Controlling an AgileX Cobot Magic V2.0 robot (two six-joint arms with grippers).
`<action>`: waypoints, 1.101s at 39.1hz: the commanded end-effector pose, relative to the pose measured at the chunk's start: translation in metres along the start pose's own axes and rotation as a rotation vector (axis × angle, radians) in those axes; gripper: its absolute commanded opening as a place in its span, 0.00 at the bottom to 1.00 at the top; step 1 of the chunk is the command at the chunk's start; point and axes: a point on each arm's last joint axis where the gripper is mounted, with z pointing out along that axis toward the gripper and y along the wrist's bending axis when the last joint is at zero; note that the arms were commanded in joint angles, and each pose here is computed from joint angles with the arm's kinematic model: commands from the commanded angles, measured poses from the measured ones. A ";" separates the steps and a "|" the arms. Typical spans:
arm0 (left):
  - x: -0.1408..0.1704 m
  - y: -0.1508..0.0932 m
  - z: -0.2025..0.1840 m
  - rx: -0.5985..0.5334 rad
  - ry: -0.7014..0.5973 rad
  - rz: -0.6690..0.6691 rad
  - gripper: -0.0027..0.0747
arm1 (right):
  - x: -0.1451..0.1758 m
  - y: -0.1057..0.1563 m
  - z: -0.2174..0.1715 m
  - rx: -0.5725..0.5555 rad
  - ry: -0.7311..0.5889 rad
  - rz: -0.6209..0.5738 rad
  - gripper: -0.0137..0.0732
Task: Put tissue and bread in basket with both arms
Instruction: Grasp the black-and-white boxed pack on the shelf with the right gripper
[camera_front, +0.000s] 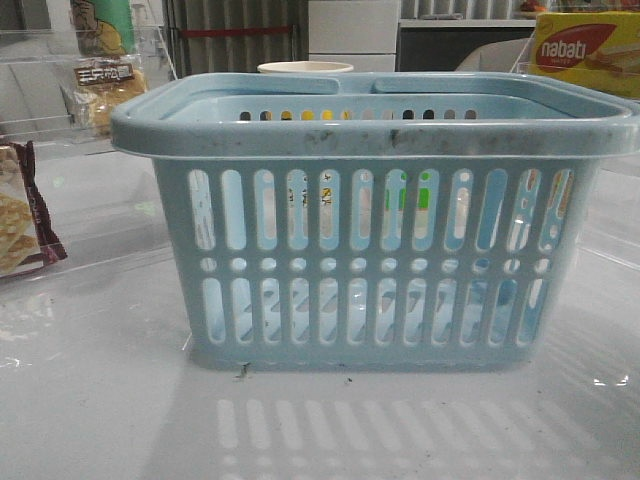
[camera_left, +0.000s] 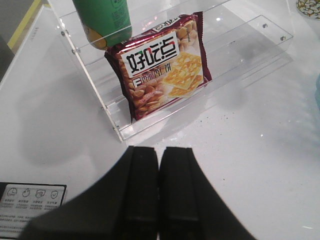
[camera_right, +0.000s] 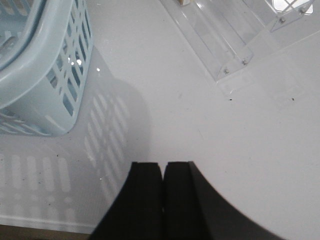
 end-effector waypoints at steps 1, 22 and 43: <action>-0.015 0.000 -0.005 0.006 -0.091 -0.004 0.33 | -0.014 -0.001 -0.006 0.007 -0.087 0.003 0.46; -0.016 0.000 -0.005 0.007 -0.095 -0.004 0.63 | -0.014 -0.003 -0.006 0.027 -0.077 -0.017 0.82; -0.015 -0.002 -0.005 0.031 -0.092 -0.035 0.52 | -0.089 -0.040 0.015 0.153 -0.060 0.112 0.82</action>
